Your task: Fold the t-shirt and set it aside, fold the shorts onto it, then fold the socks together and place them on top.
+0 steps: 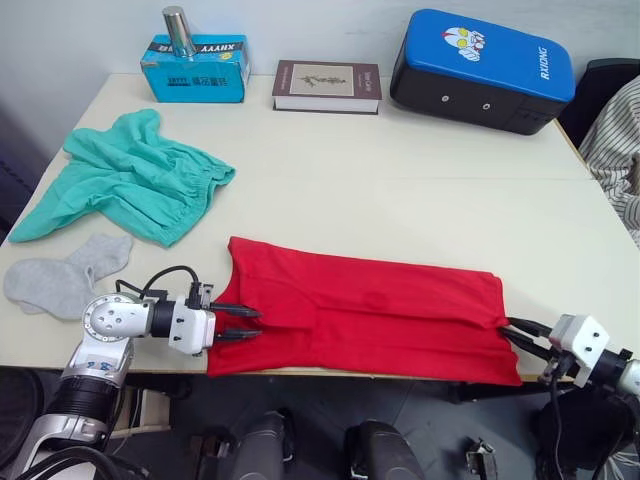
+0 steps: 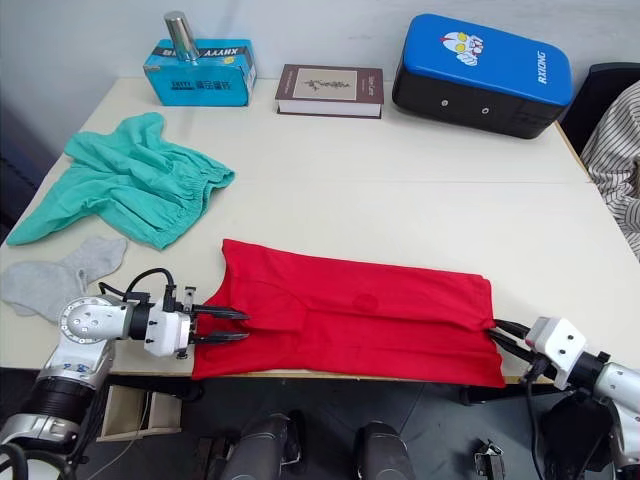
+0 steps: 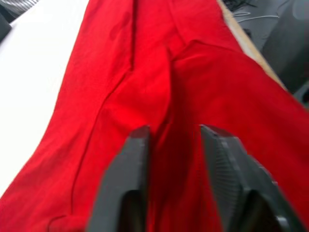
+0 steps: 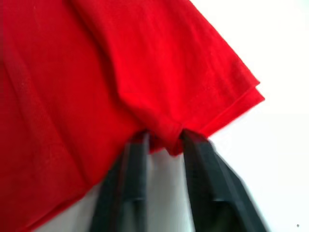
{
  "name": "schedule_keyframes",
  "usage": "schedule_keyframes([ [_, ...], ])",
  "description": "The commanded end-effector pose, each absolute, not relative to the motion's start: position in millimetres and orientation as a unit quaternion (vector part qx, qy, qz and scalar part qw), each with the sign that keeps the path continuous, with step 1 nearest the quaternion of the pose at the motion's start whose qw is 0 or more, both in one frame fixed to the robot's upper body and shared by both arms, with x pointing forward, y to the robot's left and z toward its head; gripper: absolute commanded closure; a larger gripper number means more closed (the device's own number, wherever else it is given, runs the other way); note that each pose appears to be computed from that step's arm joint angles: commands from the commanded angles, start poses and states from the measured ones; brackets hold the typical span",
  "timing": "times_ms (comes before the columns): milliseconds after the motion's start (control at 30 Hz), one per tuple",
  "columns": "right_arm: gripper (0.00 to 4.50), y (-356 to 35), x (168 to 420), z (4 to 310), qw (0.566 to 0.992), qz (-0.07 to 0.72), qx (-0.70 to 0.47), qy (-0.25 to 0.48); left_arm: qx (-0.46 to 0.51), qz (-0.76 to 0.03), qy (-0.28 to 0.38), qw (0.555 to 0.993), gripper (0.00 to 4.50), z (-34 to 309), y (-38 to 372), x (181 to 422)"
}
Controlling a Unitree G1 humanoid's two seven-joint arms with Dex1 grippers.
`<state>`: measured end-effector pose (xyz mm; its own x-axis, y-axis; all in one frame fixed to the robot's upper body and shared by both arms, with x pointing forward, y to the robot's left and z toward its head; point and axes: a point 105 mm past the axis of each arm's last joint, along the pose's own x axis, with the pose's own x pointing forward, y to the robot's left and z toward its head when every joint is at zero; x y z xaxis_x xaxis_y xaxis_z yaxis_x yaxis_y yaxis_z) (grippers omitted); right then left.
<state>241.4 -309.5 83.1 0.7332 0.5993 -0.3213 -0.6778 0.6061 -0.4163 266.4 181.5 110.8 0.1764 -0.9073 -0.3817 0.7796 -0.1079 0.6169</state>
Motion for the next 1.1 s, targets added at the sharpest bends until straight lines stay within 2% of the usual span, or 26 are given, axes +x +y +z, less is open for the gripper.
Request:
schedule_keyframes([
  [33,2.27,-321.9,229.6,91.7,0.888,0.371,-0.245,0.119,0.342,-0.640,-0.063,0.685,1.72,128.8,189.4,262.8],
  [100,1.58,-330.4,222.1,102.1,0.892,0.371,-0.211,0.150,0.279,-0.637,-0.033,0.718,1.09,142.4,195.3,262.3],
  [167,1.55,-334.8,218.4,112.6,0.896,0.370,-0.184,0.161,0.217,-0.631,-0.012,0.745,0.43,155.4,198.8,262.5],
  [200,1.66,-337.0,220.3,121.6,0.903,0.363,-0.174,0.152,0.170,-0.626,-0.005,0.761,0.61,165.0,201.1,263.9],
  [267,2.16,-339.0,222.6,132.0,0.910,0.355,-0.162,0.141,0.114,-0.623,0.005,0.774,0.83,176.2,202.5,264.2],
  [367,3.26,-316.0,238.6,140.4,0.913,0.368,-0.143,0.100,0.087,-0.570,-0.021,0.817,1.83,186.2,194.7,292.9],
  [467,4.31,-289.0,261.0,146.8,0.919,0.364,-0.150,0.036,0.108,-0.532,-0.007,0.840,2.78,173.3,180.2,316.9],
  [500,4.50,-282.2,269.0,148.6,0.922,0.352,-0.158,0.013,0.115,-0.520,-0.003,0.847,3.12,168.7,175.4,323.7],
  [600,4.50,-260.9,285.8,144.7,0.930,0.332,-0.154,-0.024,0.117,-0.511,-0.002,0.852,4.09,159.0,157.9,333.6],
  [633,4.50,-250.5,289.9,138.3,0.931,0.331,-0.153,-0.027,0.133,-0.525,0.000,0.840,4.41,152.3,150.7,330.0],
  [833,4.50,-217.9,292.4,105.4,0.929,0.327,-0.170,-0.024,0.189,-0.598,0.030,0.778,4.46,116.4,138.7,297.0],
  [933,4.50,-228.2,289.7,97.6,0.938,0.302,-0.171,-0.019,0.211,-0.611,0.067,0.760,4.46,99.4,152.0,281.0],
  [1100,4.50,-257.9,287.9,91.9,0.952,0.252,-0.175,-0.008,0.202,-0.593,0.104,0.772,4.46,94.6,179.5,271.3],
])
